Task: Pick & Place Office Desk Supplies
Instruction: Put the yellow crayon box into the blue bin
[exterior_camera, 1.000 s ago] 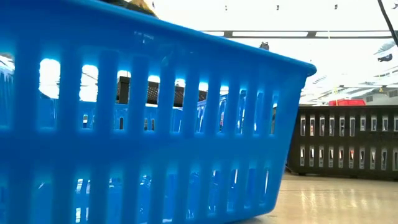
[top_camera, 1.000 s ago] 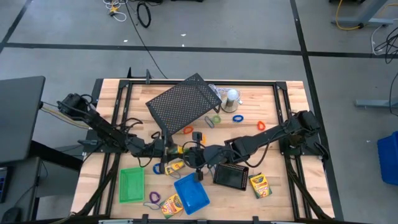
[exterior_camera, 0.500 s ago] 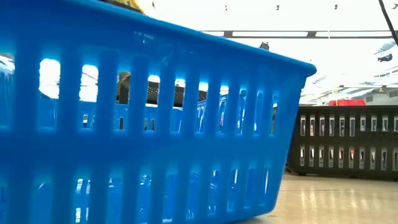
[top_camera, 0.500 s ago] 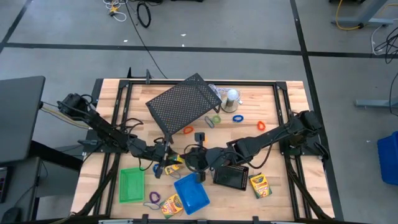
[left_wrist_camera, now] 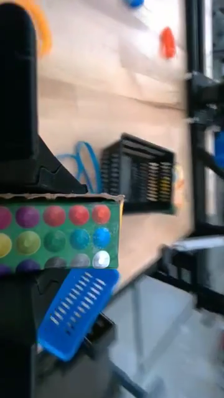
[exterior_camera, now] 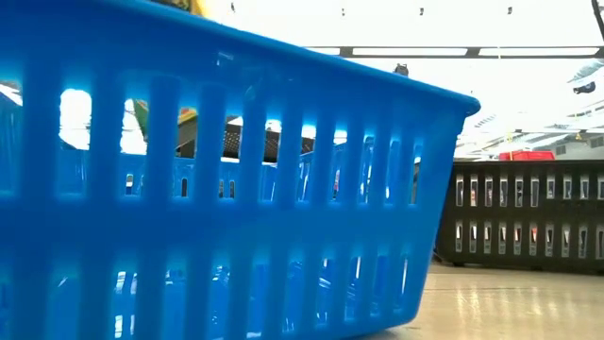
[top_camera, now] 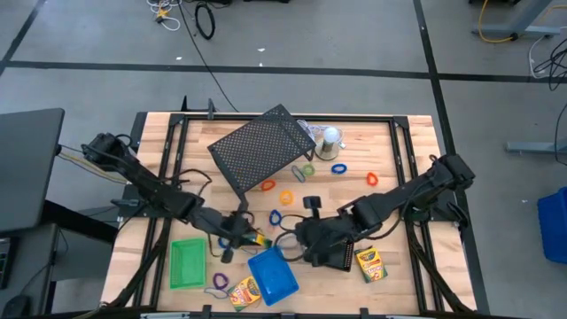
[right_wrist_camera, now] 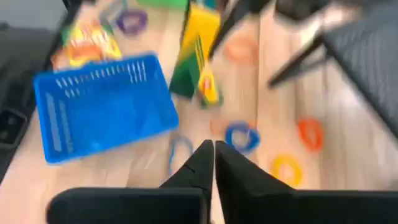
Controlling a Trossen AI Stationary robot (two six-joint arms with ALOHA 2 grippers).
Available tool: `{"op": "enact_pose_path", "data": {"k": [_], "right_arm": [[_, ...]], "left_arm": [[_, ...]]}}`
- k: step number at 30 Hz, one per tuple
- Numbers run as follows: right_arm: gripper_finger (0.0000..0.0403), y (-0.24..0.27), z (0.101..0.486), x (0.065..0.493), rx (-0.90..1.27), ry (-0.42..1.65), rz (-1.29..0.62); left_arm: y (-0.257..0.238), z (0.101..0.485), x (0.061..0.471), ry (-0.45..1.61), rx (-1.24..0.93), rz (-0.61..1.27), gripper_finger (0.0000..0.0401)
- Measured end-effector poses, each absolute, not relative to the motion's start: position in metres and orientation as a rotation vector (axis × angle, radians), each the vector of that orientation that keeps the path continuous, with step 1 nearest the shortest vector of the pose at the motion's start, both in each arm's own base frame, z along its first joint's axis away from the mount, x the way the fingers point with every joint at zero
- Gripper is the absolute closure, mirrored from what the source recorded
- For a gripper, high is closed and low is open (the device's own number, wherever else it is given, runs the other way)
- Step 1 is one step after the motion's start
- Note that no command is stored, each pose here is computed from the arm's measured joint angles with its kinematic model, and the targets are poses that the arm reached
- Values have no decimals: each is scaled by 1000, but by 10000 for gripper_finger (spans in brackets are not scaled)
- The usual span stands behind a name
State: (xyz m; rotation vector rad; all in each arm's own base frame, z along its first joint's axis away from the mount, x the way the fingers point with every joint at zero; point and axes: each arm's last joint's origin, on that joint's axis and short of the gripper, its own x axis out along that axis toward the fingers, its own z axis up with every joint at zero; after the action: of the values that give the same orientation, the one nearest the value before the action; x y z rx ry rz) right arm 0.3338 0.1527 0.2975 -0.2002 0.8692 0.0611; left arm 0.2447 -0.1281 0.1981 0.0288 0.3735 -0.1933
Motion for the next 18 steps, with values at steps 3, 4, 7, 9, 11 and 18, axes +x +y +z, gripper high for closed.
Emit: {"op": "enact_pose_path", "data": {"k": [3, 4, 7, 9, 11, 18], "right_arm": [[344, 151, 291, 326, -184, 966, 22], [331, 150, 290, 324, -176, 987, 9], [283, 147, 286, 317, -173, 1066, -29], [251, 146, 285, 314, -163, 1092, -51], [226, 147, 281, 313, -145, 1106, -61], [205, 153, 266, 302, -150, 1171, -69]], "left_arm": [[-134, 217, 254, 402, 97, -179, 304], [-136, 223, 257, 408, 114, -179, 304], [-141, 232, 266, 435, 139, -191, 304], [-145, 233, 273, 463, 128, -183, 304], [-149, 231, 280, 495, 84, -167, 304], [-166, 227, 304, 574, -100, -102, 304]]}}
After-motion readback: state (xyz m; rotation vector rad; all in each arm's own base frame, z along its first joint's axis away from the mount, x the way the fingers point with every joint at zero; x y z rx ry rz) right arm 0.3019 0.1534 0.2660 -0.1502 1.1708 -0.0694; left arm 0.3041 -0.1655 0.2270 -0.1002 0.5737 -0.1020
